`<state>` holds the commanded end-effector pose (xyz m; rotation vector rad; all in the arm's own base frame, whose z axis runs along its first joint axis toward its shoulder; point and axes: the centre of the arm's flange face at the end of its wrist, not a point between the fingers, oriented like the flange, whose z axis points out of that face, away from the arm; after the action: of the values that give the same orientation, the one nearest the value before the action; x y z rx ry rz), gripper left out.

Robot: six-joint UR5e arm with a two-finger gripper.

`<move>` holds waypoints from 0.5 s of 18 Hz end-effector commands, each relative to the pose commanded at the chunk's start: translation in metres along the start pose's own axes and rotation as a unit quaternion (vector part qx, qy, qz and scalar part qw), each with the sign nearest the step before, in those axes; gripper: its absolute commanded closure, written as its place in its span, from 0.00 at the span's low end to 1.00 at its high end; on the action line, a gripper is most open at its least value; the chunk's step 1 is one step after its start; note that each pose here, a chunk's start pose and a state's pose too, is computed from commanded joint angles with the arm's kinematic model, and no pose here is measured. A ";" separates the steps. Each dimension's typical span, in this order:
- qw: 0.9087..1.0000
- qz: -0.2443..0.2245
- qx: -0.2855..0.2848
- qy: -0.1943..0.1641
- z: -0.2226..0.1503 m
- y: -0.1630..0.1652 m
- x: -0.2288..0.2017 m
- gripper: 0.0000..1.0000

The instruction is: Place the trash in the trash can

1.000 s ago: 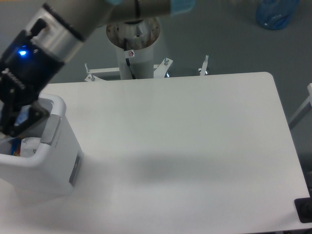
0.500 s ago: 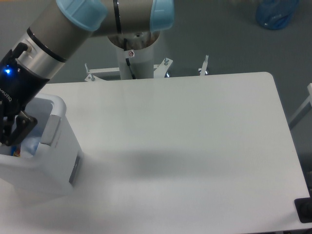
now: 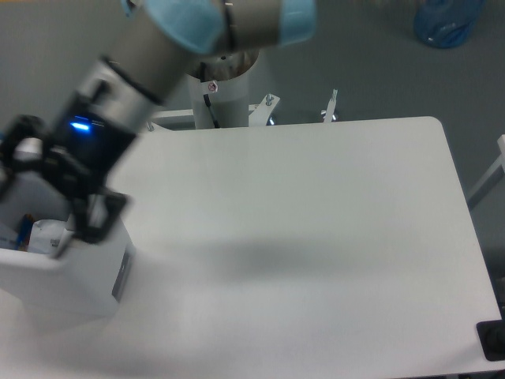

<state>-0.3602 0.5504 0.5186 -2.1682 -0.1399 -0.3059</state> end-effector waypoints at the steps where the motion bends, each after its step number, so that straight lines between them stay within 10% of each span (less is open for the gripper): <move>1: 1.000 -0.001 -0.007 -0.016 -0.004 0.013 -0.021 0.00; 5: 0.989 0.008 -0.091 -0.114 -0.006 0.064 -0.087 0.00; 9: 0.944 0.007 -0.219 -0.247 -0.005 0.095 -0.129 0.00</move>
<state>-0.4653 0.4928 0.4112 -2.6509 -0.3676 0.2507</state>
